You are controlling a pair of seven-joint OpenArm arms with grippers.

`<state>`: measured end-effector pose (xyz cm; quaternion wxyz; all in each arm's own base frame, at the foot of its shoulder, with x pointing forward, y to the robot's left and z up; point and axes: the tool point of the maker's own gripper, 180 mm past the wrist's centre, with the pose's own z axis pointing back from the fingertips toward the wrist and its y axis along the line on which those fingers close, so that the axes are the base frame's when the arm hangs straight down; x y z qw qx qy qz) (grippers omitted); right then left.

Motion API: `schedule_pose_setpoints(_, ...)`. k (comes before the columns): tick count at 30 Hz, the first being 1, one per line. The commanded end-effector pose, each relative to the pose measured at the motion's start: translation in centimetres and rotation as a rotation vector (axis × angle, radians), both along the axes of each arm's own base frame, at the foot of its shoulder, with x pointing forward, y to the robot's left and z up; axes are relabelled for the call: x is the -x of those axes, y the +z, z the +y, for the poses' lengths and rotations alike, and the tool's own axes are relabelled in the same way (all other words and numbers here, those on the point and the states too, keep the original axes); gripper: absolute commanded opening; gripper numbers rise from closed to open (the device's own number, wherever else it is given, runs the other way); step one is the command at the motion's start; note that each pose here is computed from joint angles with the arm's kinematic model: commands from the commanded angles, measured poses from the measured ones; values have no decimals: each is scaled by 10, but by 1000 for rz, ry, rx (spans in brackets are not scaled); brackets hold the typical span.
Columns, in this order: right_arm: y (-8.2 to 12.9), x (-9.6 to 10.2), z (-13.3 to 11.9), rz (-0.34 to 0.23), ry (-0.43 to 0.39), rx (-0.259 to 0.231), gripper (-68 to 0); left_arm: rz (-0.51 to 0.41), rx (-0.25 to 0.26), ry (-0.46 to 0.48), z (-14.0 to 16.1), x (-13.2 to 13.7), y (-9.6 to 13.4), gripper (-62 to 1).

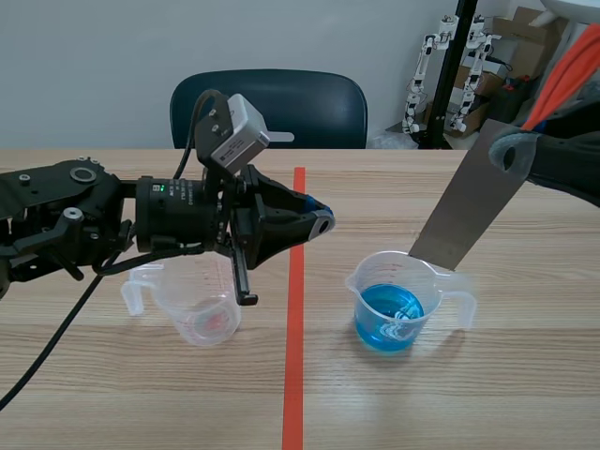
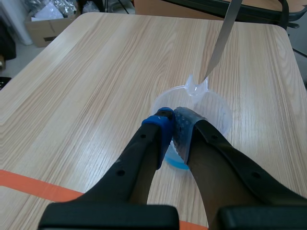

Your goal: Do the redox reaction experiment. move the plate over the blue solution

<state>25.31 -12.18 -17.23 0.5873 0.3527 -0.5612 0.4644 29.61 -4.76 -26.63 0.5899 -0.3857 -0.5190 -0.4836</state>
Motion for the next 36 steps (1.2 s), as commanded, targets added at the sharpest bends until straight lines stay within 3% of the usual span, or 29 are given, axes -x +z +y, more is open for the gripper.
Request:
schedule_pose_setpoints(1,12,-4,-2,-19,-12,-35,-669,-19,27,-10,-5,-2,12,-594)
schedule_pose_setpoints(10,16,-15,-6,45,-85,-80,-669,-14,3,-38,-6,2,9,-594)
schedule_pose_setpoints(16,14,-21,-9,92,-124,-89,-669,-30,-49,-80,-12,9,0,-594)
schedule_pose_setpoints(28,3,-22,-5,121,-129,-54,-669,-26,-34,-81,-16,9,3,-594)
schedule_pose_setpoints(36,6,-25,-5,118,-134,-57,-669,-26,-34,-81,-16,9,3,-594)
